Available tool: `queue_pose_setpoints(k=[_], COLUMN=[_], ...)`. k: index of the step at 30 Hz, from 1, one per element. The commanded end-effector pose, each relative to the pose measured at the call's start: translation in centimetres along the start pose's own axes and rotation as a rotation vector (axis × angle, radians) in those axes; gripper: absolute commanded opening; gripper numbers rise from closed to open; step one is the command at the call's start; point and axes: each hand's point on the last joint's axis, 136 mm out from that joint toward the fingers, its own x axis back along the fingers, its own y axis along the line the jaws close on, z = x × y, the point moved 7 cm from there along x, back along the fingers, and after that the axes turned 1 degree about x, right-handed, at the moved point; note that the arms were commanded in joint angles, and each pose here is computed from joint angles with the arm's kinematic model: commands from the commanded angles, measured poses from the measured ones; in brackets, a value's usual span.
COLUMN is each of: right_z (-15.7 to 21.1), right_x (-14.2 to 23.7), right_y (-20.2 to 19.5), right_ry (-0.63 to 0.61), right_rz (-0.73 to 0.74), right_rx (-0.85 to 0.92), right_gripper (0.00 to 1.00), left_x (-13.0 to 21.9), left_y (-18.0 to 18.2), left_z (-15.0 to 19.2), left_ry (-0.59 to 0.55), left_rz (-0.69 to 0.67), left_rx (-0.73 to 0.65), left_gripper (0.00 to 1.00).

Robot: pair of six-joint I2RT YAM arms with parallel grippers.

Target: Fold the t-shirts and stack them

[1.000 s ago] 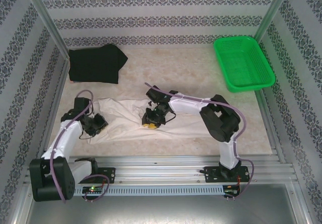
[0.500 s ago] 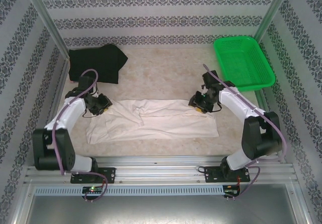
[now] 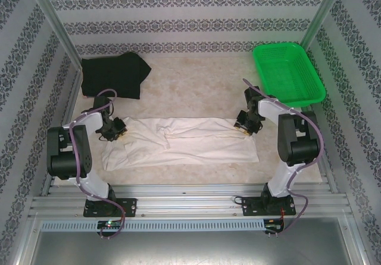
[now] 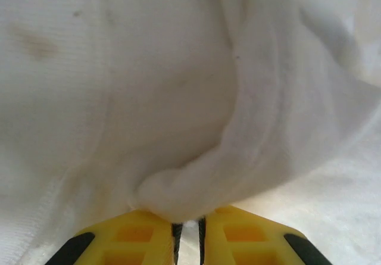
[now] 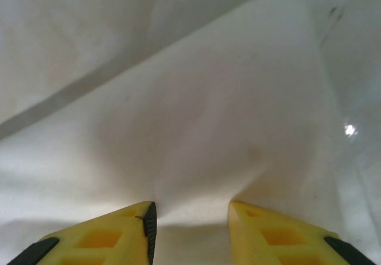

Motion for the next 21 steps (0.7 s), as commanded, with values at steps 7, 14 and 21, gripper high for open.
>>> queue_pose_setpoints(k=[7, 14, 21], right_z=[-1.4, -2.4, -2.5], right_x=[-0.7, 0.4, 5.5], right_y=[-3.0, -1.9, 0.3], right_ry=[-0.034, -0.078, -0.225], right_rz=[0.152, 0.082, -0.086], right_rx=[-0.106, -0.091, -0.032], right_gripper=[0.43, 0.45, 0.55], left_x=[-1.2, -0.9, 2.3], left_y=[3.9, 1.6, -2.4], left_z=[-0.9, -1.5, -2.0], left_ry=[0.029, 0.049, 0.0], left_rz=[-0.12, 0.037, 0.215], left_rx=[-0.035, -0.117, -0.17], left_gripper=[0.19, 0.22, 0.38])
